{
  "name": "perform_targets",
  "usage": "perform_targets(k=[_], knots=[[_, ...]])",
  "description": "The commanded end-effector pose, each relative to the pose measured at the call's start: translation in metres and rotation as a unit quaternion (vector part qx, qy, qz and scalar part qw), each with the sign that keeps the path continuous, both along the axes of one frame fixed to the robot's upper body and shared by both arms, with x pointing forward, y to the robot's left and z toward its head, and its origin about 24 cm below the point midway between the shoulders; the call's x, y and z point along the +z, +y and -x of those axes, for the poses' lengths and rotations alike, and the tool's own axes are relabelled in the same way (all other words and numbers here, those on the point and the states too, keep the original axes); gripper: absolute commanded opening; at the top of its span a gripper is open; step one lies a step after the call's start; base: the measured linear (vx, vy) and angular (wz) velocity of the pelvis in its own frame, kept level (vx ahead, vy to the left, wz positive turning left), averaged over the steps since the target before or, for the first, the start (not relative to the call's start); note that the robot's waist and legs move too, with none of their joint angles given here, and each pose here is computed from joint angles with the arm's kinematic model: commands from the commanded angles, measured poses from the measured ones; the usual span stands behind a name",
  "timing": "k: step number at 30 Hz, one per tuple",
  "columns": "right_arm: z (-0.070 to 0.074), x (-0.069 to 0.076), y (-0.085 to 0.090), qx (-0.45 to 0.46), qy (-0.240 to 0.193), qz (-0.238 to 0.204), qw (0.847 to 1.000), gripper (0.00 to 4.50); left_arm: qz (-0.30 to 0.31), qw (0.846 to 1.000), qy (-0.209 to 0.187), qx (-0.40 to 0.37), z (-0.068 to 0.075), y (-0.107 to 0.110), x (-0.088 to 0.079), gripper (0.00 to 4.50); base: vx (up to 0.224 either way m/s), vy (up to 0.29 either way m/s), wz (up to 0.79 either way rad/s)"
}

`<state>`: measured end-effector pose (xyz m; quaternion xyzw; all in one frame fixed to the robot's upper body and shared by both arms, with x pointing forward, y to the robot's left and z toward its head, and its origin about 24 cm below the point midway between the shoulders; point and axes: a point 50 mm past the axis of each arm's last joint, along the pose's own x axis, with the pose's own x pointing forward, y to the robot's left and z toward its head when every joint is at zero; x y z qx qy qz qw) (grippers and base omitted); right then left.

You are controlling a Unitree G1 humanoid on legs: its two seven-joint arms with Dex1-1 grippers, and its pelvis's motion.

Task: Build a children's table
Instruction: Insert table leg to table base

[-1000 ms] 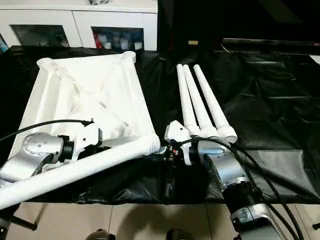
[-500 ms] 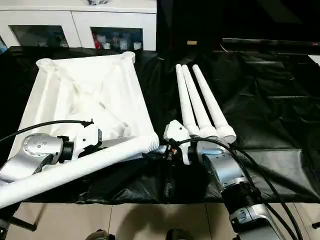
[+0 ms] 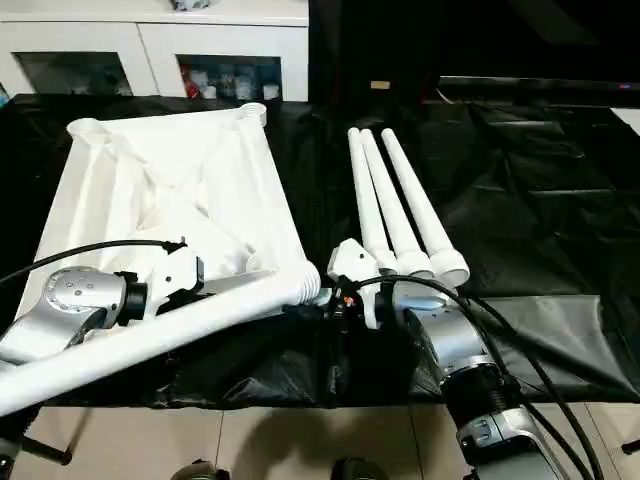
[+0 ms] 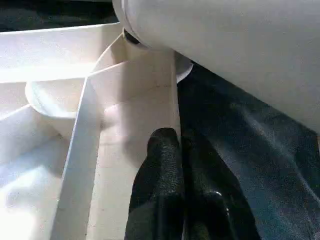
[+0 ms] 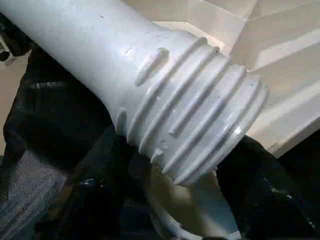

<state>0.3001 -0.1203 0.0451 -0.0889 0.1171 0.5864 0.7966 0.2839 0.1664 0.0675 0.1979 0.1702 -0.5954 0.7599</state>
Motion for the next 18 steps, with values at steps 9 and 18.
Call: perform_targets(k=[9, 18], knots=[[-0.0036, 0.0036, -0.0051, -0.019, 0.002, -0.017, 1.000, 1.72, 0.014, 0.999, -0.012, -0.044, 0.0037, -0.0100, 0.0088, 0.00, 0.000, 0.000, 0.00], [-0.0027, 0.0022, -0.0112, -0.025, 0.004, -0.015, 1.000, 0.97, 0.008, 0.999, -0.026, -0.035, 0.0003, -0.0095, 0.0067, 0.00, 0.000, 0.000, 0.00]])
